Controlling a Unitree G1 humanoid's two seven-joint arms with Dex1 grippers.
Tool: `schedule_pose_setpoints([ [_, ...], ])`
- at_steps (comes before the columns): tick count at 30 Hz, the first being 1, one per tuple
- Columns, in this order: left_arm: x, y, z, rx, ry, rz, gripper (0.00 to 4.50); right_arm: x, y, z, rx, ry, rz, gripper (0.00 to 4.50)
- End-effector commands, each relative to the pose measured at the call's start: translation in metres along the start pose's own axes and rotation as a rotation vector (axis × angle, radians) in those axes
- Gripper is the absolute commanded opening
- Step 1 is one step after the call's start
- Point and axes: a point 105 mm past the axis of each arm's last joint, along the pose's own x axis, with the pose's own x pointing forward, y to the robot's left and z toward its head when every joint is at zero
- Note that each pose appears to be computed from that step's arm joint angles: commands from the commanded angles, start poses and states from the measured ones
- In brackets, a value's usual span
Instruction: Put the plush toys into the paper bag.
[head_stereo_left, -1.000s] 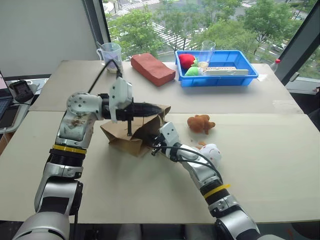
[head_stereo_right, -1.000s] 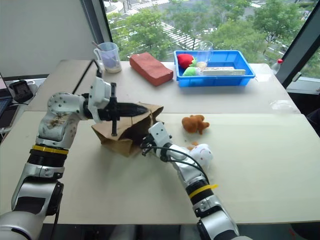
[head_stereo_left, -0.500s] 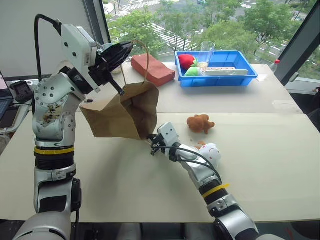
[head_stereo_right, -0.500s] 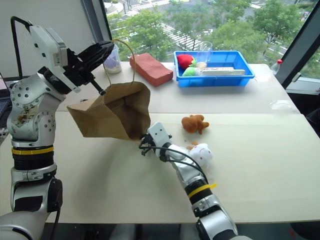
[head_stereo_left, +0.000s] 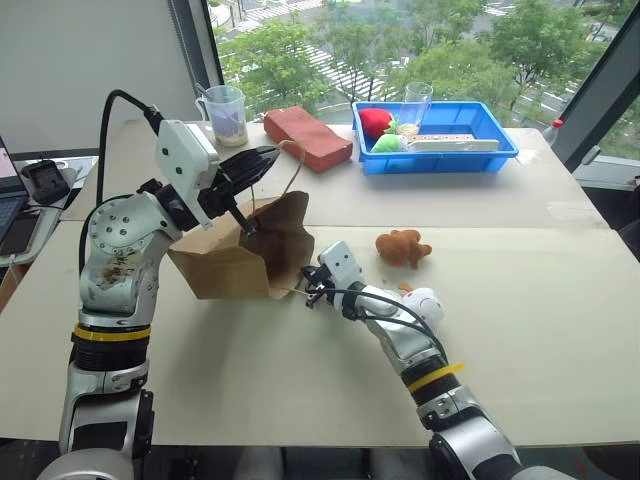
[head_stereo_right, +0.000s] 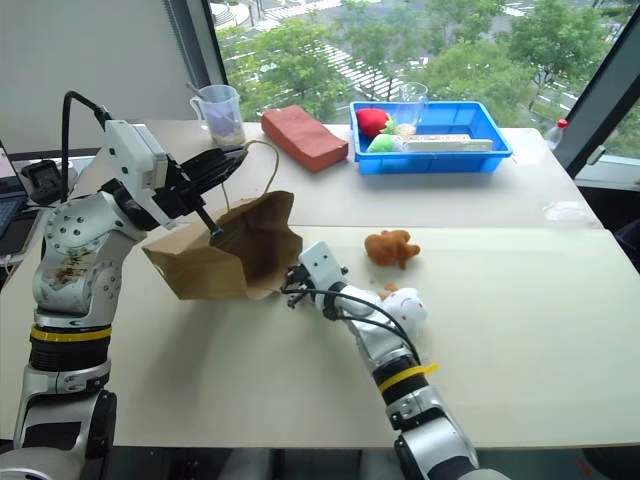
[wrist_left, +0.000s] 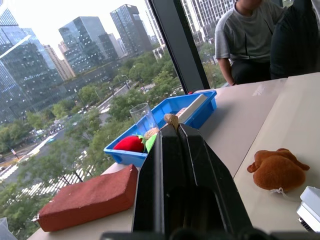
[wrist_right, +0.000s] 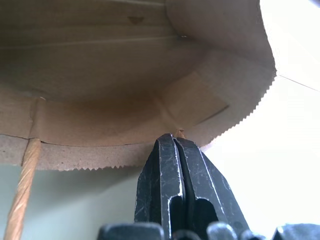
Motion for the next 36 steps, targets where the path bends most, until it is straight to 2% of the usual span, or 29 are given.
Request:
schedule_pose_setpoints([
  [1,0.011,-0.002,0.012,0.038,-0.061,-0.044,0.0,-0.013,-0.001,0.003,-0.011,-0.007,0.005,0.01],
  [5,0.018,-0.01,0.009,0.021,-0.08,-0.103,0.0,-0.017,0.01,0.011,-0.053,-0.024,0.088,0.01],
  [11,0.021,-0.021,0.006,0.012,-0.087,-0.166,0.0,0.0,0.027,0.032,-0.105,-0.034,0.233,0.01],
  [15,0.022,-0.025,0.004,0.008,-0.088,-0.175,0.0,0.009,0.036,0.031,-0.136,0.006,0.312,0.01],
  [23,0.018,-0.023,0.005,0.023,-0.08,-0.163,0.0,0.019,0.033,0.008,-0.166,0.123,0.318,0.01],
  [27,0.017,-0.019,0.009,0.044,-0.08,-0.15,0.0,0.015,0.021,-0.015,-0.172,0.229,0.266,0.01],
  [31,0.019,-0.004,0.02,0.08,-0.095,-0.122,0.0,0.004,0.014,-0.042,-0.152,0.31,0.216,0.01],
  [36,0.02,0.021,0.048,0.125,-0.15,-0.037,0.0,0.0,0.015,-0.049,-0.103,0.32,0.179,0.01],
])
